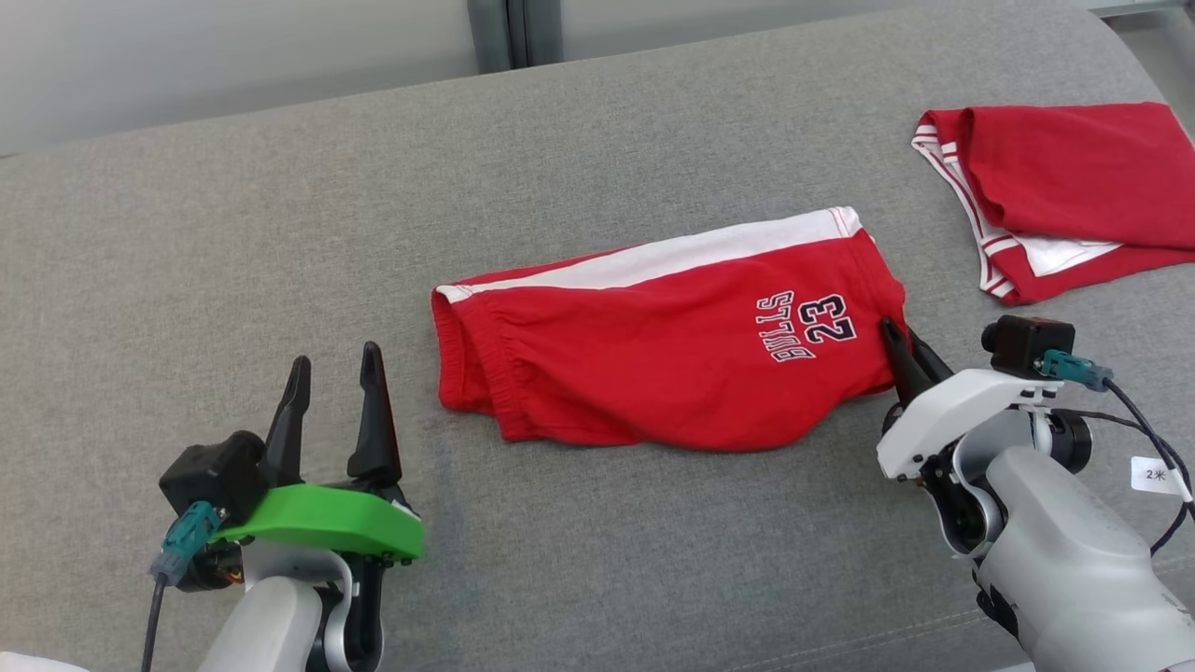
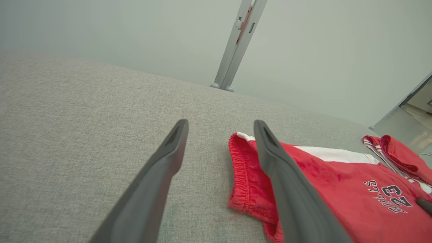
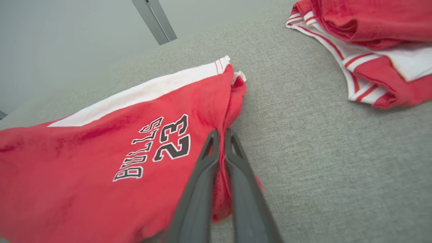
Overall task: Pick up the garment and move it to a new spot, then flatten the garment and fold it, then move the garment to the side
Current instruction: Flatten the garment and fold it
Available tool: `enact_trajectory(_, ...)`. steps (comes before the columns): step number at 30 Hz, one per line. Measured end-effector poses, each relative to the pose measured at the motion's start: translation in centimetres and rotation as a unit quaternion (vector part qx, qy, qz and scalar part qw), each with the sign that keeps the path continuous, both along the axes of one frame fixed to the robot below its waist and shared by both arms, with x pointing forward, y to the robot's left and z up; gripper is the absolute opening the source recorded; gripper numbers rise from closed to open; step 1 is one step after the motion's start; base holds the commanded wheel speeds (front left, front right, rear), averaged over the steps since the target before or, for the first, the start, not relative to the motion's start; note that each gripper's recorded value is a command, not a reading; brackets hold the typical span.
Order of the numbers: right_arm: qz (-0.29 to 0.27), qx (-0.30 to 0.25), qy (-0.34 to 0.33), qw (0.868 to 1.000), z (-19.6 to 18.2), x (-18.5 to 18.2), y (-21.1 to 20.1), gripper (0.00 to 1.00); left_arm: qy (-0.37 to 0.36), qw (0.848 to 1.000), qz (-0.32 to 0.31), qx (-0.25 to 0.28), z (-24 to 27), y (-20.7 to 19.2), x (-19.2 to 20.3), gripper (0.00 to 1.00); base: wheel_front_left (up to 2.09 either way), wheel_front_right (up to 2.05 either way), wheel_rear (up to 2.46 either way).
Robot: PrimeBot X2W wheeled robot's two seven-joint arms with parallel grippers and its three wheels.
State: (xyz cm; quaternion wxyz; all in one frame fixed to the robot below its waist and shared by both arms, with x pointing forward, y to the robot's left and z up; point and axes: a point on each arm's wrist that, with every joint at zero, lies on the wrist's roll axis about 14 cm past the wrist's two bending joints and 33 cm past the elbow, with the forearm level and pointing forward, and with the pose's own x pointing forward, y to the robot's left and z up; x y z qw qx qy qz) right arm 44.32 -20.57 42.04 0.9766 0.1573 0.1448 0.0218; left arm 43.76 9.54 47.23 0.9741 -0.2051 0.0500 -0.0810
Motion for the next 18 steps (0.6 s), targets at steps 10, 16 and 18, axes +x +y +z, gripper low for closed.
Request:
enact_trajectory(10, 0.009, -0.004, 0.003, 1.000, 0.1, 0.0, 0.8, 0.00, -0.003, 1.000, 0.003, 0.002, 0.3, 0.4, -0.7, 1.00, 0.00, 0.00, 0.00)
enact_trajectory(16, 0.017, -0.007, 0.005, 1.000, 0.1, 0.2, 1.3, 0.00, -0.004, 1.000, 0.015, 0.005, 0.4, 1.4, -1.1, 1.00, 0.00, 0.00, 0.00)
enact_trajectory(18, 0.021, -0.009, 0.004, 1.000, 0.1, 0.4, 1.6, 0.00, -0.004, 1.000, 0.020, 0.005, 0.5, 1.7, -1.3, 1.00, 0.00, 0.00, 0.00)
